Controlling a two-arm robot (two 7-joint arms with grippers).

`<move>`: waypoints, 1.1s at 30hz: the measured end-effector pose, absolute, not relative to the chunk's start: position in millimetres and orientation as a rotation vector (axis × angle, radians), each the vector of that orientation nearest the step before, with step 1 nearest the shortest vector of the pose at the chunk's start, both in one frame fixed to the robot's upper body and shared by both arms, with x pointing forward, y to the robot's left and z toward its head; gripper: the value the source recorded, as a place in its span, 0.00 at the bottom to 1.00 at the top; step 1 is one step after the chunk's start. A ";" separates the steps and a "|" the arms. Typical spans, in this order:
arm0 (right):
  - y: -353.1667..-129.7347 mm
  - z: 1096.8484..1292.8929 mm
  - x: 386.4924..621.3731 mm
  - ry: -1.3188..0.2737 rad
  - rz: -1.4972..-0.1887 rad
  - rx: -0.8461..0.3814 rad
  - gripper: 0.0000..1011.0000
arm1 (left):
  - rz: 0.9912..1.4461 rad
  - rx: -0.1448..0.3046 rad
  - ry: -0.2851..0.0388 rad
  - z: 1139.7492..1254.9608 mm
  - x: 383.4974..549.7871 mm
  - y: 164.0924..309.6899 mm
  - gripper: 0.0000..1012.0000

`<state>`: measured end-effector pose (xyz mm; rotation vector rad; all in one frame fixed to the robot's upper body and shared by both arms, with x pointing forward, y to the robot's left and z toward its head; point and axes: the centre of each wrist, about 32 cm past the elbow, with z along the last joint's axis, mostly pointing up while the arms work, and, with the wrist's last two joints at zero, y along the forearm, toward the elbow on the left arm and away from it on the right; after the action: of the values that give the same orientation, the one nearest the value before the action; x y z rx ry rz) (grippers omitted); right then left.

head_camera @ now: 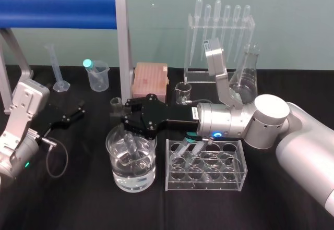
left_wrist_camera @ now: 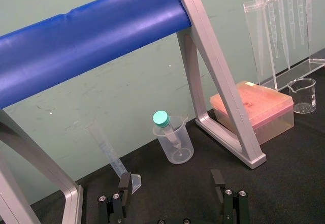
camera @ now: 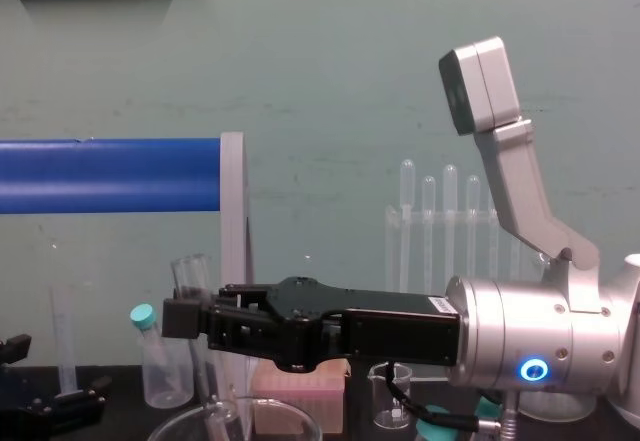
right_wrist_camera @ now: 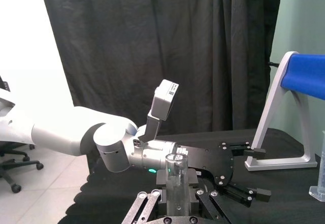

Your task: Hold the test tube with one hand and immerse one end into the beaker, then return it to the test tube rack.

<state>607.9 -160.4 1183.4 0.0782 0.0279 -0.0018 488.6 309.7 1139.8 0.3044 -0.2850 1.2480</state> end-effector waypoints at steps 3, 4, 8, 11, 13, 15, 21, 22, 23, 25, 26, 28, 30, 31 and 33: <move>-160.4 1183.4 607.9 0.028 -0.002 0.078 0.22 | 1.248 0.304 -0.285 1139.8 488.6 309.7 0.99; -160.4 1183.4 607.9 0.028 -0.002 0.078 0.22 | 1.248 0.304 -0.285 1139.8 488.6 309.6 0.99; -160.4 1183.4 607.9 0.028 -0.002 0.078 0.22 | 1.248 0.304 -0.285 1139.8 488.6 309.7 0.99; -160.4 1183.4 607.9 0.028 -0.002 0.078 0.22 | 1.248 0.304 -0.285 1139.8 488.6 309.7 0.99; -160.4 1183.4 607.9 0.028 -0.002 0.078 0.22 | 1.248 0.304 -0.285 1139.8 488.6 309.7 0.99; -160.4 1183.4 607.9 0.028 -0.002 0.078 0.22 | 1.248 0.304 -0.285 1139.8 488.6 309.7 0.99; -160.4 1183.4 607.9 0.028 -0.002 0.078 0.22 | 1.248 0.304 -0.285 1139.8 488.6 309.7 0.99; -160.4 1183.4 607.9 0.028 -0.002 0.078 0.22 | 1.248 0.304 -0.285 1139.8 488.6 309.7 0.99; -160.4 1183.4 607.9 0.028 -0.002 0.078 0.22 | 1.248 0.304 -0.285 1139.8 488.6 309.7 0.99; -160.4 1183.4 607.9 0.028 -0.002 0.078 0.22 | 1.248 0.304 -0.285 1139.8 488.6 309.7 0.99; -160.4 1183.4 607.9 0.028 -0.002 0.078 0.22 | 1.248 0.304 -0.285 1139.8 488.6 309.7 0.99; -160.4 1183.4 607.9 0.028 -0.002 0.078 0.22 | 1.248 0.304 -0.285 1139.8 488.6 309.7 0.99; -160.4 1183.4 607.9 0.028 -0.002 0.078 0.22 | 1.248 0.304 -0.285 1139.8 488.6 309.7 0.99; -160.4 1183.4 607.9 0.028 -0.002 0.078 0.22 | 1.248 0.304 -0.285 1139.8 488.7 309.7 0.99; -160.4 1183.4 607.9 0.028 -0.002 0.078 0.22 | 1.248 0.304 -0.285 1139.8 488.6 309.7 0.99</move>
<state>607.9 -160.4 1183.4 0.0781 0.0278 -0.0018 488.6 309.7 1139.8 0.3045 -0.2850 1.2480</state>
